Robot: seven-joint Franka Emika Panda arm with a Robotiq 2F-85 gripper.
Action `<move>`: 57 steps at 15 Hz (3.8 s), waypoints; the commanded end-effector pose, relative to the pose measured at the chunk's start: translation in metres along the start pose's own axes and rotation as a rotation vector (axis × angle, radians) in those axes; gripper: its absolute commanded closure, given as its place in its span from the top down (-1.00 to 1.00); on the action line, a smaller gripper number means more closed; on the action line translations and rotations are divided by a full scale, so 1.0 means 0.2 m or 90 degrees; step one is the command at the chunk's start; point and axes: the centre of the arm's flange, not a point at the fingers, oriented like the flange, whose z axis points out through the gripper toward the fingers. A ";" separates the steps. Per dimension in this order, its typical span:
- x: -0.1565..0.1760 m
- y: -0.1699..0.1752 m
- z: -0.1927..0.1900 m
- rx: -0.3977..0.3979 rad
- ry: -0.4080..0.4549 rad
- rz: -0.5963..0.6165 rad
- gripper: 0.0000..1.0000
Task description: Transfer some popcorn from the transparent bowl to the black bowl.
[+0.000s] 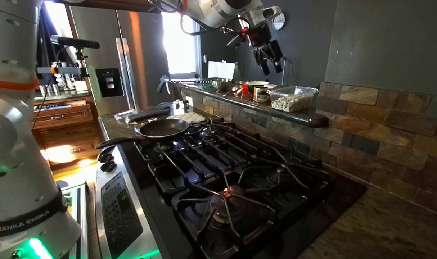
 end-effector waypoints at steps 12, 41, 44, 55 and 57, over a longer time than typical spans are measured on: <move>0.37 -0.02 0.29 0.037 -0.032 0.179 1.00; 0.40 -0.15 0.59 0.047 -0.085 0.175 0.68; 0.39 -0.16 0.61 0.042 -0.091 0.170 0.24; 0.39 -0.16 0.58 0.038 -0.093 0.168 -0.91; 0.39 -0.16 0.57 0.039 -0.091 0.168 -0.90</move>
